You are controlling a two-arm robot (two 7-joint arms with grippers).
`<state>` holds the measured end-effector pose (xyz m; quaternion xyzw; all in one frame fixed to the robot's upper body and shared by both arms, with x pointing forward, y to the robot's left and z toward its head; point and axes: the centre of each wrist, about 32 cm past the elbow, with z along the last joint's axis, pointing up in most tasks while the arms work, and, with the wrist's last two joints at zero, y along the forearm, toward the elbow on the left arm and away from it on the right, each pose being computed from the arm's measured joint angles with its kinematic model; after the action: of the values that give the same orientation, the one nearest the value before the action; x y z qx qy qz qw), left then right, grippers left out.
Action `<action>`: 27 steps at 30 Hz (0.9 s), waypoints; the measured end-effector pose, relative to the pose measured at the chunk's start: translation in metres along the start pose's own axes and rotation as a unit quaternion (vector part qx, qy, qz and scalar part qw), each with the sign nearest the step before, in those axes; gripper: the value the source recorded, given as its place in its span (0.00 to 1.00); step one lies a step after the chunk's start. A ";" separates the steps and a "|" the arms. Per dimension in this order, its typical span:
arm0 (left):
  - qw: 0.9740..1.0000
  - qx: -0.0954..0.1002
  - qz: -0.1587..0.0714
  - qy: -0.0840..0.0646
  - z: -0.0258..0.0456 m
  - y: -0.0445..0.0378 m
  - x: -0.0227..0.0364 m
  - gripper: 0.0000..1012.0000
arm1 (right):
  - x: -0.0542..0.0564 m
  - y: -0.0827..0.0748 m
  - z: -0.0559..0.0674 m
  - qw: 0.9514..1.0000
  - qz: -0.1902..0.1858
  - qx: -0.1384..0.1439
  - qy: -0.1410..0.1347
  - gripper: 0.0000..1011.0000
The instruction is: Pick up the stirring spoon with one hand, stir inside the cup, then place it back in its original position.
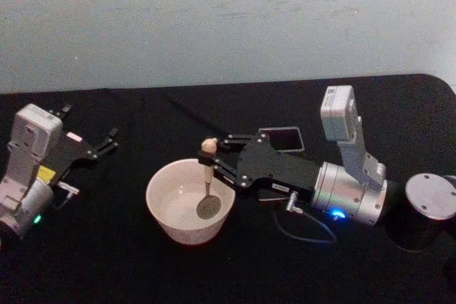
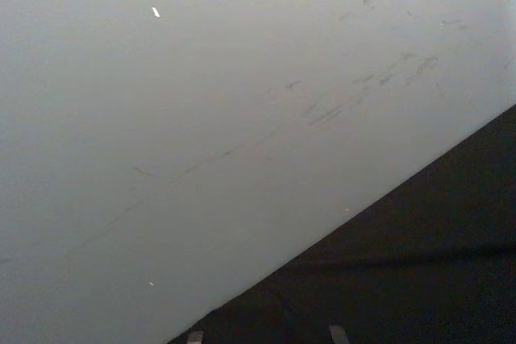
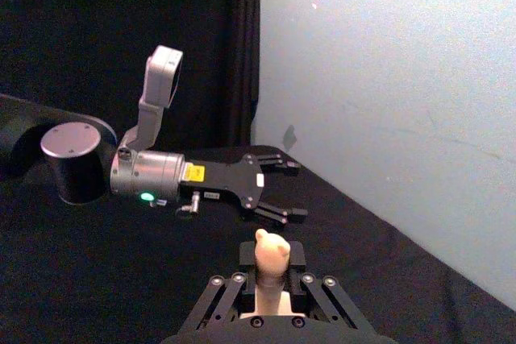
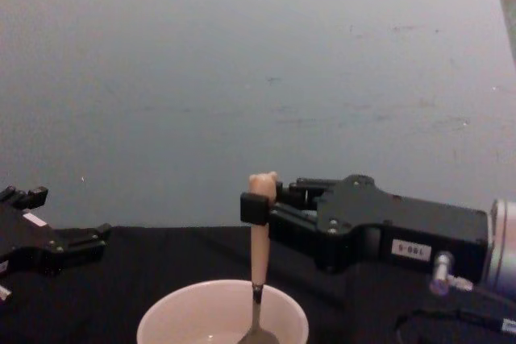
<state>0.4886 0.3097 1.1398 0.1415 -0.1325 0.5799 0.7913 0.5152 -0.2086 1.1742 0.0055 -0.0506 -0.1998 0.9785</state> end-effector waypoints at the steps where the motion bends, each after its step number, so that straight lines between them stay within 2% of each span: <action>1: 1.000 0.000 0.000 0.000 0.0000 0.0000 0.0000 0.99 | 0.000 0.001 -0.001 1.000 0.000 -0.003 0.000 0.21; 9: 1.000 0.000 0.000 0.000 0.0000 0.0000 0.0000 0.99 | 0.002 0.005 -0.006 1.000 0.001 -0.013 0.004 0.21; 27: 1.000 0.000 0.000 0.000 0.0000 0.0000 0.0000 0.99 | 0.001 0.021 -0.008 1.000 0.016 -0.010 0.013 0.21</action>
<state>0.4886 0.3097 1.1398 0.1415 -0.1325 0.5799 0.7913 0.5251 -0.1892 1.1672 -0.0021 -0.0361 -0.1842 0.9822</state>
